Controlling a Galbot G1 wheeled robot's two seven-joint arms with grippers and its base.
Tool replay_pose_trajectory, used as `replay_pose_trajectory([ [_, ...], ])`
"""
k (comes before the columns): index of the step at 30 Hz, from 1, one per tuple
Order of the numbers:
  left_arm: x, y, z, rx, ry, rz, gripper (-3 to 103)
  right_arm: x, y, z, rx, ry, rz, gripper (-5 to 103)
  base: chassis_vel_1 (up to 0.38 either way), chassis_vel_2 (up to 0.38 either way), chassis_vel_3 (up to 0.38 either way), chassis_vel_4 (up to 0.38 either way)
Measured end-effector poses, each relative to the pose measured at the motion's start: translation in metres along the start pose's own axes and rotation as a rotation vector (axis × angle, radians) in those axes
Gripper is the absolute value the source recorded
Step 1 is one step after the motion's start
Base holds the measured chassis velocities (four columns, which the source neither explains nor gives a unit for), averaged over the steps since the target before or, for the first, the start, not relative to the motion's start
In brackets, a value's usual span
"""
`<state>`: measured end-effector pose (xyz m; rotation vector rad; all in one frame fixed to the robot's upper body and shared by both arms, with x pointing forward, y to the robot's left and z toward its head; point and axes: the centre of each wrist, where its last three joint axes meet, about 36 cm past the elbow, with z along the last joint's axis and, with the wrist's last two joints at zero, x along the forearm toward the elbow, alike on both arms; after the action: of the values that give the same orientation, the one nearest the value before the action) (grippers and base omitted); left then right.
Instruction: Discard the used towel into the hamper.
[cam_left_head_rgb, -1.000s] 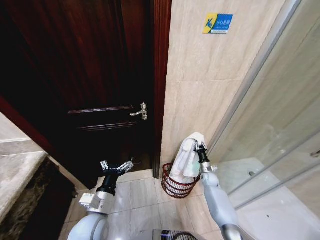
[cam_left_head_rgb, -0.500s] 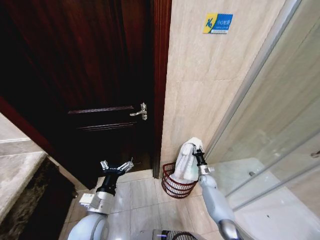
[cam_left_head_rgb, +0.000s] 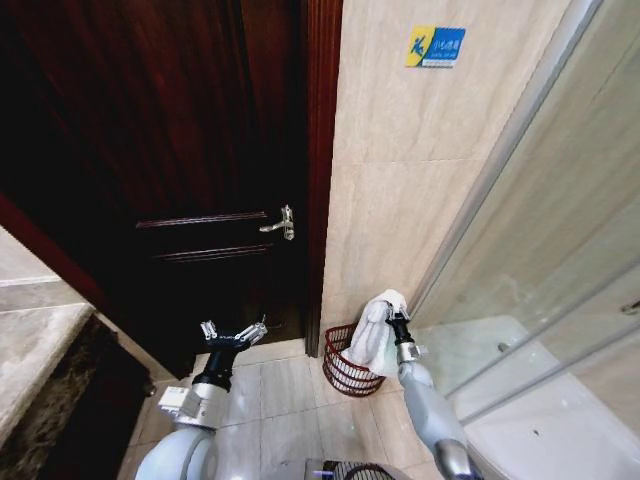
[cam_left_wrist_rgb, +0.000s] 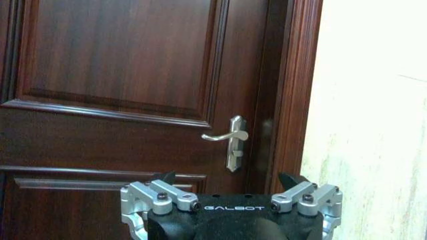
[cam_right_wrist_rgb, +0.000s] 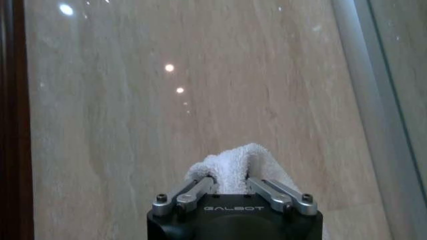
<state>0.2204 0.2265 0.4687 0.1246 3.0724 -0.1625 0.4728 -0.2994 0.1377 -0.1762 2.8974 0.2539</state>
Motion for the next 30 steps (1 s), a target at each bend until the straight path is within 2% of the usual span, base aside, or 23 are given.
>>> replay_pose_trajectory([
  [8,0.000,0.000,0.000,0.000,0.000,0.000,100,-0.009,0.011,0.013,-0.023,0.045,-0.029,9,0.000,0.000,0.000,0.000],
  [14,0.000,0.000,0.000,0.000,0.000,0.000,100,-0.029,0.029,0.022,-0.051,0.072,-0.056,9,0.000,0.000,0.000,0.000],
  [18,0.000,0.000,0.000,0.000,0.000,0.000,100,-0.022,0.038,0.031,-0.071,0.108,-0.069,9,0.000,0.000,0.000,0.000],
  [30,0.000,0.000,0.000,0.000,0.000,0.000,100,0.025,0.024,0.046,-0.027,0.266,-0.185,9,0.000,0.000,0.000,0.000],
])
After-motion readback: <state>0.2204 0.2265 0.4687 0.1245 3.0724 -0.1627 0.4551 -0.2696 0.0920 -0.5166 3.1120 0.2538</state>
